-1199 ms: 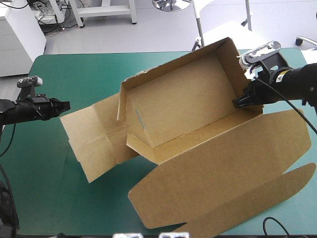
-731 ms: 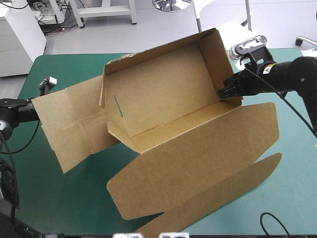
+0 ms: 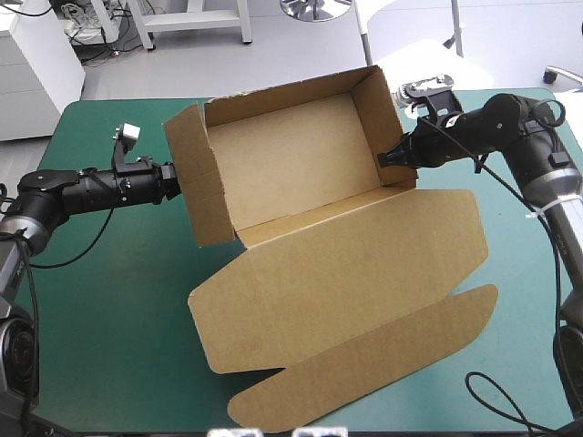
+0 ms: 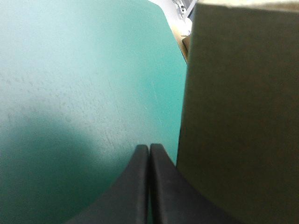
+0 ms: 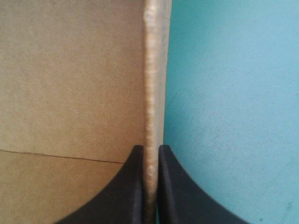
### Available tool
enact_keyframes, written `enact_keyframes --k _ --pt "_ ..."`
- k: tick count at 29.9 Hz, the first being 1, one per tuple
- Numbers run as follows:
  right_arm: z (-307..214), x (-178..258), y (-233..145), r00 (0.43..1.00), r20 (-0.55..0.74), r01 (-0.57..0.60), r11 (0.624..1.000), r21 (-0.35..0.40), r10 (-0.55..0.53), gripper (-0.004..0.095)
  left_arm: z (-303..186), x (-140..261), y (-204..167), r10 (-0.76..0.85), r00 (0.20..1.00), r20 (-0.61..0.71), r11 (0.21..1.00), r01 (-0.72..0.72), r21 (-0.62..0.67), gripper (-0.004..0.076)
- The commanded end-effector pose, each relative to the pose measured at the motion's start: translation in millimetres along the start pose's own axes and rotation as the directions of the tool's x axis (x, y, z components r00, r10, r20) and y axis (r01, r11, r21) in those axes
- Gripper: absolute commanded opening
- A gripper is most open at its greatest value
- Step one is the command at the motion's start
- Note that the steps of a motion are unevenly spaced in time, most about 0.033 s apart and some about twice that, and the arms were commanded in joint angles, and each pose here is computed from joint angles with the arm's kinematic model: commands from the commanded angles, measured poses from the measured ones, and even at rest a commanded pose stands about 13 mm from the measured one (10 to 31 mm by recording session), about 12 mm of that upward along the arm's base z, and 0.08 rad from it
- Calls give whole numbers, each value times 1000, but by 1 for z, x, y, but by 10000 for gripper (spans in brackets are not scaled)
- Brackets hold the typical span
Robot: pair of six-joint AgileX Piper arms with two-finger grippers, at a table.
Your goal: Fold the box
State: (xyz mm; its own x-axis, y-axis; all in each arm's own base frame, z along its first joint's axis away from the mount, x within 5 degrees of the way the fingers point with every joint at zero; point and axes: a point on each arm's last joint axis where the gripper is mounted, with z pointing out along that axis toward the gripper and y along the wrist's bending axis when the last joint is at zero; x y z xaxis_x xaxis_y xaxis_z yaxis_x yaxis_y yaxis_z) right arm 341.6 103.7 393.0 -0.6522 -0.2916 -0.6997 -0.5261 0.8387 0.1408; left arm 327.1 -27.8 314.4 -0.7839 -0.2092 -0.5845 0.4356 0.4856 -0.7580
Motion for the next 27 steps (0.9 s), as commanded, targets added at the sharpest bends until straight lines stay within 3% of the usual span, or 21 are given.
enact_keyframes --k 1,6,10,18,27 --pt "-25 -14 10 991 130 -27 999 -25 30 -12 -8 -8 -28 2 999 43 1000 -3 10 -10" --pt "-25 -14 10 991 129 -27 999 -23 29 -12 -3 -3 -42 86 995 -41 973 -92 -212 -10" --pt "-25 -14 10 991 131 -27 999 -22 29 -12 -5 -6 -69 181 983 -24 935 -179 -306 -10" --pt "-24 -13 7 993 114 -17 1000 2 16 -12 -13 -9 -117 270 962 24 925 -253 -284 -10" --pt "-23 -12 8 995 100 -28 1000 -2 28 -11 -18 -11 -125 273 960 66 924 -243 -295 -10"
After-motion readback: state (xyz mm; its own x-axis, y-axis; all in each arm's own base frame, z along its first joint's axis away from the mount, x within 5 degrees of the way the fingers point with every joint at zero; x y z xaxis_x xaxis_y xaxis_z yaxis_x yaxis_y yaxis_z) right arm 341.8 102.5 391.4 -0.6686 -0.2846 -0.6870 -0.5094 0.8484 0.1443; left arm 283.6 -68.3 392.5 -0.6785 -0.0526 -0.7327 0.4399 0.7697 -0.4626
